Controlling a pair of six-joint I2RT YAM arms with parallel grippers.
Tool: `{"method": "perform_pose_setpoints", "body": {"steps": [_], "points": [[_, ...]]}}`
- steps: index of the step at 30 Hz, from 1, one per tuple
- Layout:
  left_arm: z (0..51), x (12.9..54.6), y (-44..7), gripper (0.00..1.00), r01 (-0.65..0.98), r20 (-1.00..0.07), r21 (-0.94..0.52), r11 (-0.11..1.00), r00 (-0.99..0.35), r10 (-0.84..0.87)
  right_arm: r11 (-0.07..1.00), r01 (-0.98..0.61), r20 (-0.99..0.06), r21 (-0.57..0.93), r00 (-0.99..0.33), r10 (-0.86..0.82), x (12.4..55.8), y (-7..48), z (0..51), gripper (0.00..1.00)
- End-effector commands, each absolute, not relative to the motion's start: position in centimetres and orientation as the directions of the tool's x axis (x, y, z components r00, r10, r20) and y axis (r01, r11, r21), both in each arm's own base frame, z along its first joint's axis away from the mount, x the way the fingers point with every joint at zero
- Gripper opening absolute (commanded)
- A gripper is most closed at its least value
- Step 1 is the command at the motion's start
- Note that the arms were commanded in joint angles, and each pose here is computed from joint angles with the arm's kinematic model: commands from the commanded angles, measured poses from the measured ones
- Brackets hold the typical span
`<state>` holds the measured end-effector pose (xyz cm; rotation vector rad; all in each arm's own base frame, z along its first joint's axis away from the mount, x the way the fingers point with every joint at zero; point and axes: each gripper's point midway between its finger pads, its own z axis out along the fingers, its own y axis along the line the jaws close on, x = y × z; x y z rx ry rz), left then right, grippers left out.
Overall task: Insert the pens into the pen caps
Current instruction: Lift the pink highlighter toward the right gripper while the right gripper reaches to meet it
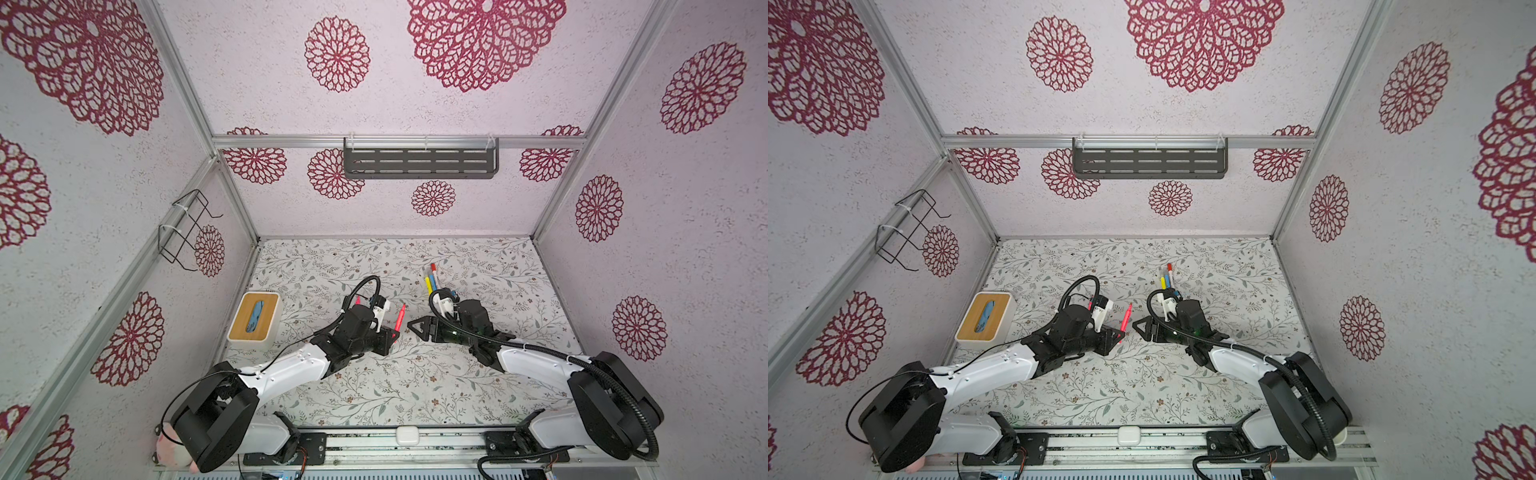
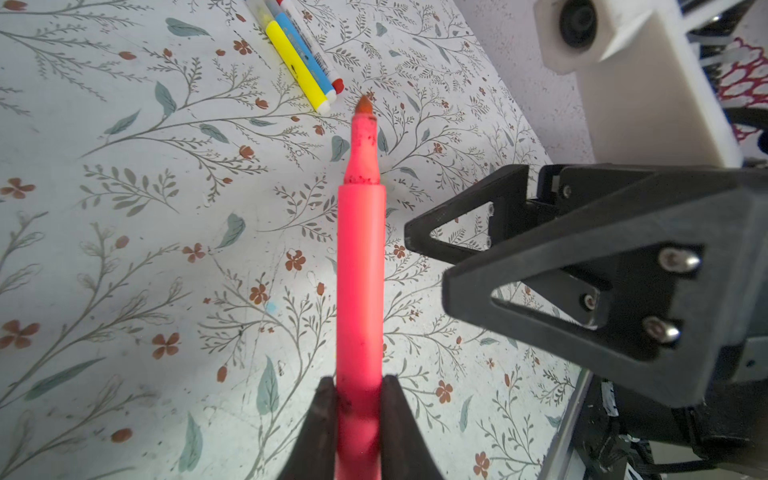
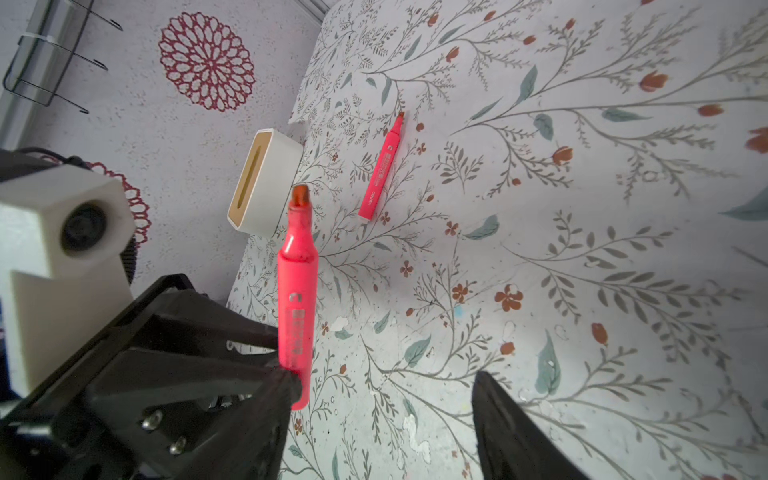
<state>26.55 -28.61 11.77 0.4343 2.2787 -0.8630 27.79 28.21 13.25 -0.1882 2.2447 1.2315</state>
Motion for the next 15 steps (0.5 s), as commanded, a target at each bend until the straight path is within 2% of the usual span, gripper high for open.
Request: {"method": "perform_pose_setpoints", "body": {"steps": [1, 9, 15], "points": [[13.2, 26.4, -29.3, 0.1, 0.526, -0.706, -0.478, 0.704, -0.706, 0.048, 0.475, -0.46, -0.588, 0.75, -0.792, 0.162, 28.3, 30.0, 17.0, 0.68], [13.6, 25.7, -30.2, 0.1, 0.56, -0.717, -0.47, 0.682, -0.693, 0.074, 0.447, -0.478, -0.591, 0.756, -0.792, 0.153, 28.6, 30.9, 17.6, 0.61], [14.0, 25.3, -30.7, 0.1, 0.575, -0.723, -0.469, 0.67, -0.686, 0.083, 0.432, -0.485, -0.59, 0.76, -0.794, 0.145, 28.6, 31.4, 17.9, 0.49]]}}
